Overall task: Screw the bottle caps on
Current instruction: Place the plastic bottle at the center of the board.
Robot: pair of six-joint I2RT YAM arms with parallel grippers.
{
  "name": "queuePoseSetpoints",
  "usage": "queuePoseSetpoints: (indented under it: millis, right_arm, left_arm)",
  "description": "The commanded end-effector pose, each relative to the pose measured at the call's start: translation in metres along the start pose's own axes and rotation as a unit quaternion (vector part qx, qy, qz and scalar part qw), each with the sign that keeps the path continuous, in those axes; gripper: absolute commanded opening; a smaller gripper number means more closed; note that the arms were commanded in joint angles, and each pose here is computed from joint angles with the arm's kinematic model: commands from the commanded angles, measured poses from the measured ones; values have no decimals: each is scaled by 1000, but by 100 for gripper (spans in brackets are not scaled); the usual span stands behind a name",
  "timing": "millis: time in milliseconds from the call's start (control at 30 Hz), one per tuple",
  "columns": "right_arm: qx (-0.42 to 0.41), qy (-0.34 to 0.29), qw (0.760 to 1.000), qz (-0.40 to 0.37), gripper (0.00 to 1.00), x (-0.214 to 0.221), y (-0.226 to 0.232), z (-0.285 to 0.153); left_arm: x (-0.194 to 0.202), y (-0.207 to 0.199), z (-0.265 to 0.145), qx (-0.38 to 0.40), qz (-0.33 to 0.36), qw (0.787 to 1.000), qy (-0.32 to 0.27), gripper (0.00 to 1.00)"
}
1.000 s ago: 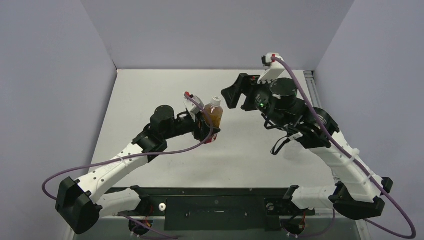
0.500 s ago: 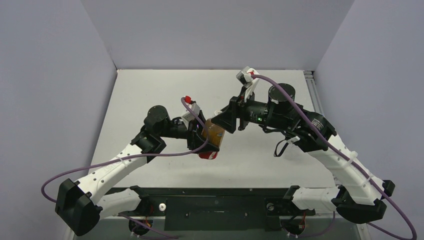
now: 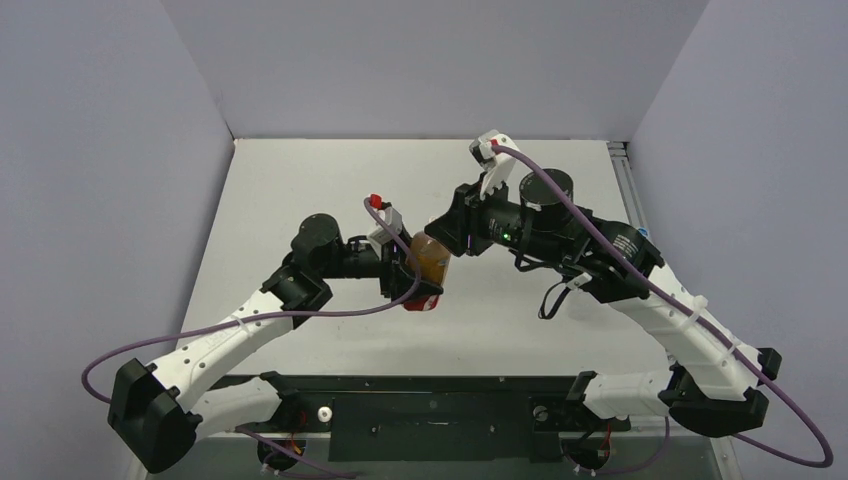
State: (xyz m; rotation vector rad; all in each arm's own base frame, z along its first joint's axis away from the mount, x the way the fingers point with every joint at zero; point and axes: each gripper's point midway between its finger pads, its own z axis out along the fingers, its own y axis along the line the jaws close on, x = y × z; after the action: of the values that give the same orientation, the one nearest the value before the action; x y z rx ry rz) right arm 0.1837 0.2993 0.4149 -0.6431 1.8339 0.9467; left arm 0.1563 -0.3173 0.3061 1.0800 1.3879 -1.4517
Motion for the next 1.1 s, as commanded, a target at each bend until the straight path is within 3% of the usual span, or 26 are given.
queuePoseSetpoints:
  millis: [0,67,167,233,300,367,467,633,767,833,933,967,1000,1033,1067]
  right_arm:
    - [117,-17,992,52,0,-10,-15,18]
    - [210,-7,976,52,0,-2,-37,17]
    - [244,-9,968,55,0,-6,-40,18]
    - [247,-3,967,53,16,-5,-40,21]
    - [243,-3,968,52,48,-7,-40,19]
    - [229,0,972,54,56,-9,-37,17]
    - [199,13,978,58,57,-7,-29,19]
    - [196,30,979,58,43,1,-28,22]
    - [204,39,977,55,39,7,-32,22]
    - [205,43,976,53,32,9,-33,22]
    - [220,45,973,49,11,11,-41,21]
    - [229,46,971,48,8,13,-46,19]
    - [236,41,970,52,2,10,-52,16]
    - [242,44,968,53,0,14,-57,16]
    - [248,34,966,59,0,10,-65,12]
  left_arm:
    - [-8,43,3,-144,44,989,0,0]
    - [-12,59,3,-208,60,976,-7,0]
    - [-16,70,-1,-253,77,964,-13,0]
    - [-18,70,-2,-258,88,962,-17,0]
    - [-17,66,-3,-252,93,963,-19,0]
    - [-12,64,-3,-243,97,965,-13,0]
    - [-9,61,-3,-234,102,967,-13,0]
    - [-5,61,-4,-235,107,966,-12,0]
    - [-7,61,-5,-237,113,965,-17,0]
    - [-9,62,-6,-239,115,964,-19,0]
    - [-11,63,-5,-242,112,963,-19,3]
    - [-11,63,-6,-243,109,964,-17,7]
    - [-12,62,-5,-242,105,964,-18,27]
    - [-11,63,-6,-247,102,964,-17,38]
    - [-12,62,-8,-249,97,963,-19,61]
